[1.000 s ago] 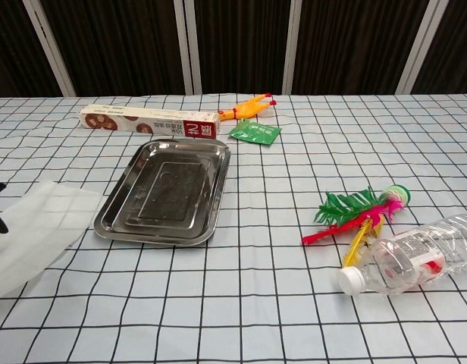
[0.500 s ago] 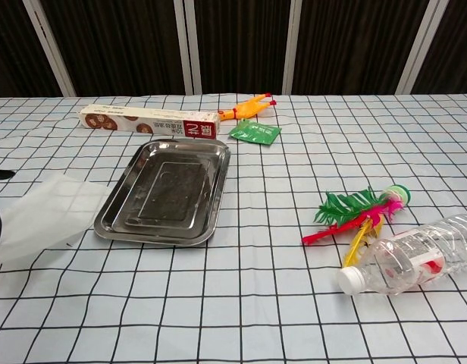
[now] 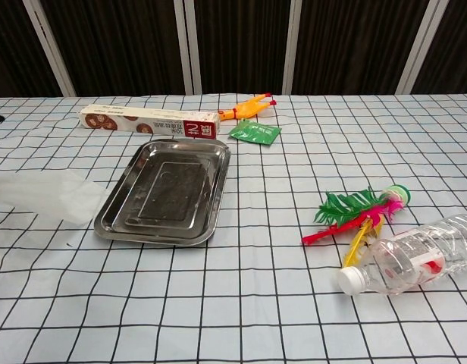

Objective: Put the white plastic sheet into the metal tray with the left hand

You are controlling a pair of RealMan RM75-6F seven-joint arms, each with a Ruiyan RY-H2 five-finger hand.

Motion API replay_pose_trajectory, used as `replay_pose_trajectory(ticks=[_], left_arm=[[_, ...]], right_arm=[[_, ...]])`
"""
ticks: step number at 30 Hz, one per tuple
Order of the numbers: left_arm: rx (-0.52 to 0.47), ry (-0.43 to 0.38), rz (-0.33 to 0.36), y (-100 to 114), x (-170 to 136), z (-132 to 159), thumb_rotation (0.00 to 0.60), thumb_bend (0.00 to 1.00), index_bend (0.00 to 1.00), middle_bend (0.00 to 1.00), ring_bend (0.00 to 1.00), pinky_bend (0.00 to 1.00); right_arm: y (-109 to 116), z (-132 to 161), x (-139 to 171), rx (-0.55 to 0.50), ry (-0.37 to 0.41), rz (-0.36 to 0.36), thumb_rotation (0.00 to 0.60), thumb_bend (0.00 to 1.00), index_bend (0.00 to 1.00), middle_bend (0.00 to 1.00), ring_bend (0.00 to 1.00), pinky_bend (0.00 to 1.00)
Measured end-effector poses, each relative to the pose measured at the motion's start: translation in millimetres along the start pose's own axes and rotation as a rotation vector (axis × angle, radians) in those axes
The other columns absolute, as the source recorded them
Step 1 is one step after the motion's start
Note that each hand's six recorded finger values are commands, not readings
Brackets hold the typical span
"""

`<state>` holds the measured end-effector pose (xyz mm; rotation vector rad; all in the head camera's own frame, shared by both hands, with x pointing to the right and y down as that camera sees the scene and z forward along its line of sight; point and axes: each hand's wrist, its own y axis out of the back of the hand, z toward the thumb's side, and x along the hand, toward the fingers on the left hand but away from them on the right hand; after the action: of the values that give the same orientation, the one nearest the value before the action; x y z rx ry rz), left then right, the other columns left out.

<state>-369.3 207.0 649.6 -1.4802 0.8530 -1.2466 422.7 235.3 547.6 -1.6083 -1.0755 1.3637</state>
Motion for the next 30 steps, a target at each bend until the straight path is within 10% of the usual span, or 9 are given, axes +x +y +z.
replay_pose_trajectory(ticks=[17,30], left_arm=[[-0.038,-0.035,0.195,96.3,120.5,49.5,0.6,0.52,0.55,0.0,0.0,0.0],[-0.12,-0.107,0.183,100.2,132.6,129.2,0.6,0.52,0.55,0.0,0.0,0.0]], right_arm=[[-1.0,0.5,-2.1,-0.009,-0.001,0.002,0.6,0.29,0.0,0.0,0.0,0.04],[1.1,-0.5,-0.2,-0.023,0.003,-0.001,0.6,0.29,0.0,0.0,0.0,0.04]])
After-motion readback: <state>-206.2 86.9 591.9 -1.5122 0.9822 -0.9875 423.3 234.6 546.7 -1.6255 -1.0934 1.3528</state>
